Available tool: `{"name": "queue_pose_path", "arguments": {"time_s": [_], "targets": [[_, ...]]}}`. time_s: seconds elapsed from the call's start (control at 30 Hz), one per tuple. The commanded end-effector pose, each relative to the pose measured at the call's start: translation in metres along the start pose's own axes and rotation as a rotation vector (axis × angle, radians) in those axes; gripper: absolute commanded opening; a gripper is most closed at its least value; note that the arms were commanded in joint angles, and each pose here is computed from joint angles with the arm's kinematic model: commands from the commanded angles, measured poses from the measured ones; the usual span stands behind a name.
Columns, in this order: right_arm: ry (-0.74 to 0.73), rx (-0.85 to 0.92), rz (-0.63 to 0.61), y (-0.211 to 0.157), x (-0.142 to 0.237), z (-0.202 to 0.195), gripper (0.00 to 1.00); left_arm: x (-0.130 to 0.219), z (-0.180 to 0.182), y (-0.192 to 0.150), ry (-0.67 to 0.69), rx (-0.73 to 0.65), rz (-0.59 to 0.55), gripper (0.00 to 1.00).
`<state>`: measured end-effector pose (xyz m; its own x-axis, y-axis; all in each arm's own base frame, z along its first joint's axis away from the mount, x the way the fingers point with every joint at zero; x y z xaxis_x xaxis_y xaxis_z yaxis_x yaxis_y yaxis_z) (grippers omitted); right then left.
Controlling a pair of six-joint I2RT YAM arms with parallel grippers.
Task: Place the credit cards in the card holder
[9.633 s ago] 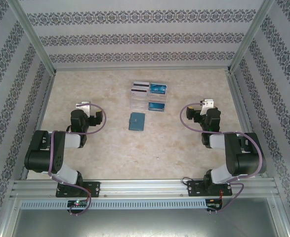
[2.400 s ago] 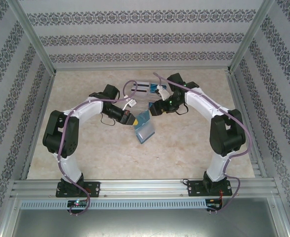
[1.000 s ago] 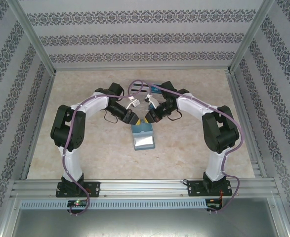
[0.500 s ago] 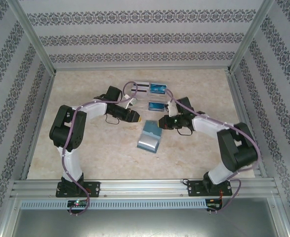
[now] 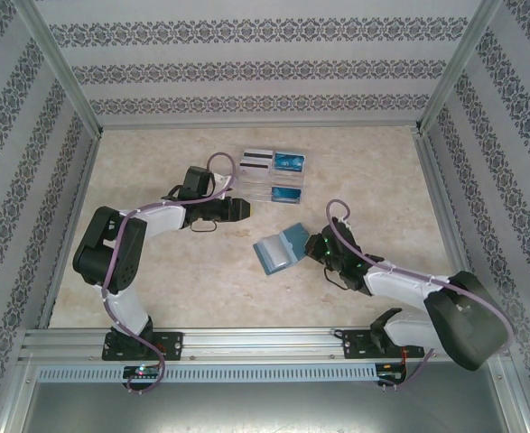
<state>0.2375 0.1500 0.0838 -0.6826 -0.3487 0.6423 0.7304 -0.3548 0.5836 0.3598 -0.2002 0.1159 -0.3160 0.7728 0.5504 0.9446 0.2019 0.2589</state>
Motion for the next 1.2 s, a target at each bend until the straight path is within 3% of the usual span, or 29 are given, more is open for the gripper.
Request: {"name": "queue_pose_path", "arguments": {"time_s": [0.0, 0.3, 0.43, 0.5, 0.63, 0.77, 1.0, 1.17], "targets": [[-0.108, -0.114, -0.211, 0.011, 0.006, -0.008, 0.00, 0.001, -0.006, 0.006, -0.019, -0.001, -0.045, 0.48], [-0.107, -0.264, -0.253, 0.004, -0.023, -0.002, 0.00, -0.001, -0.005, 0.001, -0.022, 0.013, -0.040, 0.48], [-0.065, -0.221, -0.235, 0.011, -0.026, 0.016, 0.00, 0.000, -0.006, -0.001, 0.001, -0.002, -0.036, 0.48], [-0.074, -0.206, -0.237, 0.011, -0.019, 0.014, 0.16, 0.001, -0.005, -0.001, 0.015, -0.007, -0.029, 0.48], [-0.084, -0.125, -0.241, 0.018, 0.002, 0.015, 0.37, 0.001, -0.004, -0.001, 0.023, -0.007, -0.032, 0.48], [-0.112, -0.090, -0.247, 0.025, 0.019, 0.008, 0.49, 0.000, -0.007, 0.002, 0.015, -0.013, -0.034, 0.47], [-0.043, -0.007, -0.240, 0.069, 0.040, 0.006, 0.47, -0.009, -0.024, -0.004, 0.105, -0.120, 0.038, 0.45], [0.215, 0.213, 0.005, 0.108, 0.037, 0.050, 0.45, -0.012, -0.033, 0.001, 0.054, -0.096, 0.023, 0.42]]}}
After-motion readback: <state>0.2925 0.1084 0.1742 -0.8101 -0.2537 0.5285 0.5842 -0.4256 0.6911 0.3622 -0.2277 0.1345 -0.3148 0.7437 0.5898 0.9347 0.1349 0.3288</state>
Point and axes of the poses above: each hand's point on the last joint's axis, 136 mm out from that joint toward the fingers, its own x axis back along the fingers, its own z axis along the line the jaws close on, y = z × x, the point moved 5 cm from there along x, back along the fingers, and after that the axes turned 15 degrees about x, right-handed, at the moved point
